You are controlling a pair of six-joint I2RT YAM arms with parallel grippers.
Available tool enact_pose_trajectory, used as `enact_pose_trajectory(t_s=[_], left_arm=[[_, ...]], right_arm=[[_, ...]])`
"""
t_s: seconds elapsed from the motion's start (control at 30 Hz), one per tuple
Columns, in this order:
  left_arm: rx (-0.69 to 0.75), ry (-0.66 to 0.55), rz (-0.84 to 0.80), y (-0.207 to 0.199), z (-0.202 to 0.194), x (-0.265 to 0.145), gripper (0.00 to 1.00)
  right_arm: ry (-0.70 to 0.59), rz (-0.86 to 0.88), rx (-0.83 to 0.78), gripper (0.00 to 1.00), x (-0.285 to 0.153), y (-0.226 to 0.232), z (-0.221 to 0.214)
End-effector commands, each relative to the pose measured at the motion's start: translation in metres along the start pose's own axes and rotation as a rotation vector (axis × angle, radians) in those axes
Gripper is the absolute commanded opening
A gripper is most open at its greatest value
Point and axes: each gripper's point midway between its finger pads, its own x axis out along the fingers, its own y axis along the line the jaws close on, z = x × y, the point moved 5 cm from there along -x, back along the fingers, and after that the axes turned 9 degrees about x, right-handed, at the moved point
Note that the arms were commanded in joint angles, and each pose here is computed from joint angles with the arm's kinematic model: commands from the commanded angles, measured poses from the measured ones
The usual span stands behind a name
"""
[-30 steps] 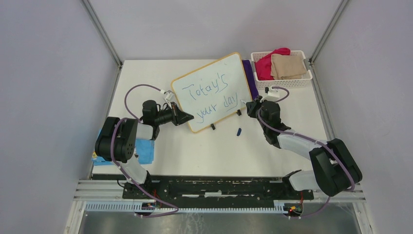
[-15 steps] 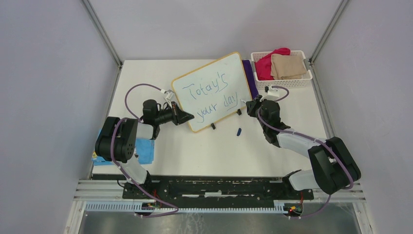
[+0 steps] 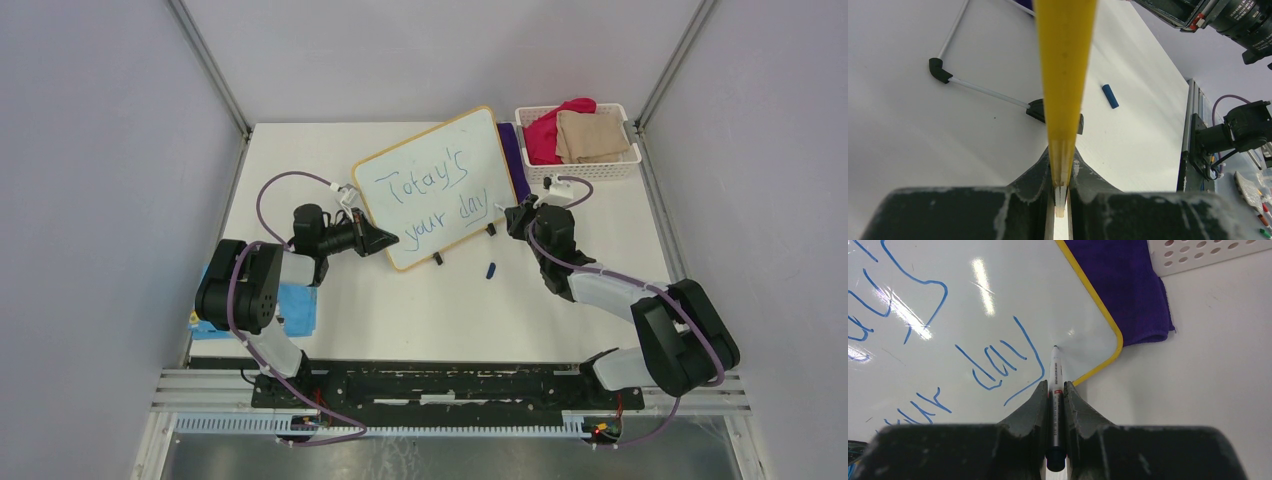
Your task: Write a sentence on the whiteboard
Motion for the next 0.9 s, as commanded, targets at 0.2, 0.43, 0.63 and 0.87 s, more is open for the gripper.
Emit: enact_pose_trajectory(t_s=[0.2,0.43,0.63,0.87], left_arm=[[-0.076,0.104,0.062,0.0075,-0.0311,-0.0012,0.02],[-0.076,0.106,0.061,0.0072,-0.0314,-0.0012,0.02],[-0.076,0.110,0.061,0.0071,-0.0315,-0.0006,0.02],[-0.075,0.118,0.061,0.0065,-0.0323,0.0000,0.02]], right_arm=[[-0.033,0.034,0.013,0.00,0.0062,0.0116,0.0140],[-0.022,0.059,0.022,0.00,0.0055,0.0161,0.0140],[-0.027,0.055,0.024,0.00,0.0033,0.0156,0.0149],[-0.031,0.052,0.024,0.00,0.0009,0.0146,0.0155]])
